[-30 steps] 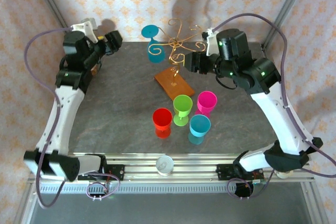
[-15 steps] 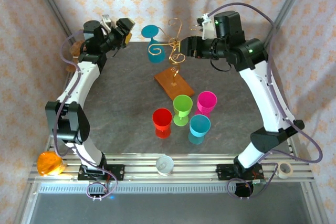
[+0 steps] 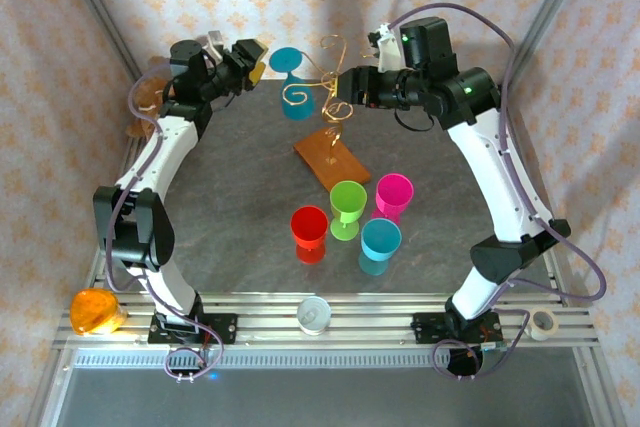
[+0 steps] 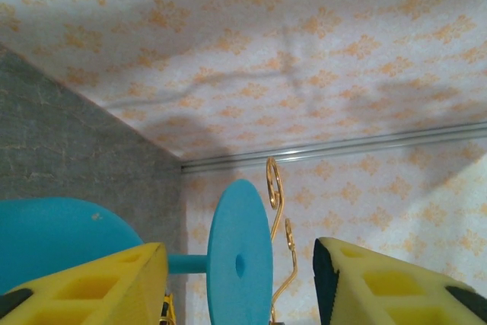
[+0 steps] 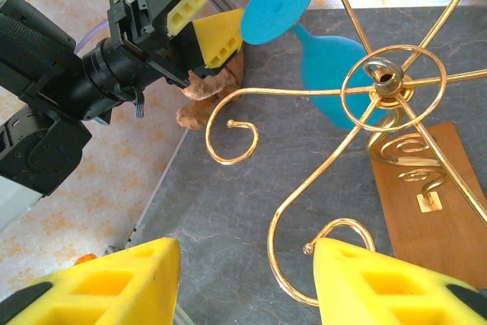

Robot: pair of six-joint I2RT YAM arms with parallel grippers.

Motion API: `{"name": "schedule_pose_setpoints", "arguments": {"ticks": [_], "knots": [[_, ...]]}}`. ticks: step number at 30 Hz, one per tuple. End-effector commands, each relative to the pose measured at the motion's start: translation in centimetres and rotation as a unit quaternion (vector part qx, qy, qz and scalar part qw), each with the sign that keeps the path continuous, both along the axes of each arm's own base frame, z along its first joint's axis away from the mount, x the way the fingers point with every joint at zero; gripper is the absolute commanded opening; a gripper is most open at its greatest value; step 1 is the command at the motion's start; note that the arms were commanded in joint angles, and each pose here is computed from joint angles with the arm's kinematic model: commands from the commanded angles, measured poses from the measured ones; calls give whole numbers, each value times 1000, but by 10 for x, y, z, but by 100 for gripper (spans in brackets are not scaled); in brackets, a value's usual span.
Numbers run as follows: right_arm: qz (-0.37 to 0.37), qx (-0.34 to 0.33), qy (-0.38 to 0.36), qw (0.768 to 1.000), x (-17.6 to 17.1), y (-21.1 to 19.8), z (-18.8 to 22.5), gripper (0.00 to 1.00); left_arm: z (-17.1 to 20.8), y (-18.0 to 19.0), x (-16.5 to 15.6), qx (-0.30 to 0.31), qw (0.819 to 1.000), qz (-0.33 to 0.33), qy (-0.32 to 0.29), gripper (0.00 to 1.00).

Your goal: Take the wine glass off the wine glass rack

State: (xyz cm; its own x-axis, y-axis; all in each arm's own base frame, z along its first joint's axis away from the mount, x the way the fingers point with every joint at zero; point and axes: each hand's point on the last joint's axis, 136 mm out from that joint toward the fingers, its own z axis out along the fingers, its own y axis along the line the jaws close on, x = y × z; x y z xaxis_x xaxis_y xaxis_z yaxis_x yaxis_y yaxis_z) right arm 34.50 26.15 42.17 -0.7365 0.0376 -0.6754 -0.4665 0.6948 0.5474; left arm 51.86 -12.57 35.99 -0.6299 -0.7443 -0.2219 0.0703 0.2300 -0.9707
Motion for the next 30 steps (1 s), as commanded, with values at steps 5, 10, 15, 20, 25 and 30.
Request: {"name": "schedule_pose_setpoints", "arguments": {"ticks": [5,10,15,20,25,30], "knots": [[1,12,-13,1000,-5,-4,13,50,22,-18,-9,2,999,-25,-37,44],[2,11,-14,1000,-8,-5,13,50,14,-20,-9,3,999,-24,-28,42],[4,8,-16,1000,-10,-6,13,50,17,-20,-7,2,999,-23,-32,41],[5,7,-16,1000,-9,-6,12,50,16,-20,-6,6,999,-23,-30,37],[5,6,-15,1000,-9,-6,11,50,12,-21,-3,5,999,-24,-25,34],[4,4,-16,1000,-9,-6,11,50,8,-22,-1,2,999,-24,-23,33]]}}
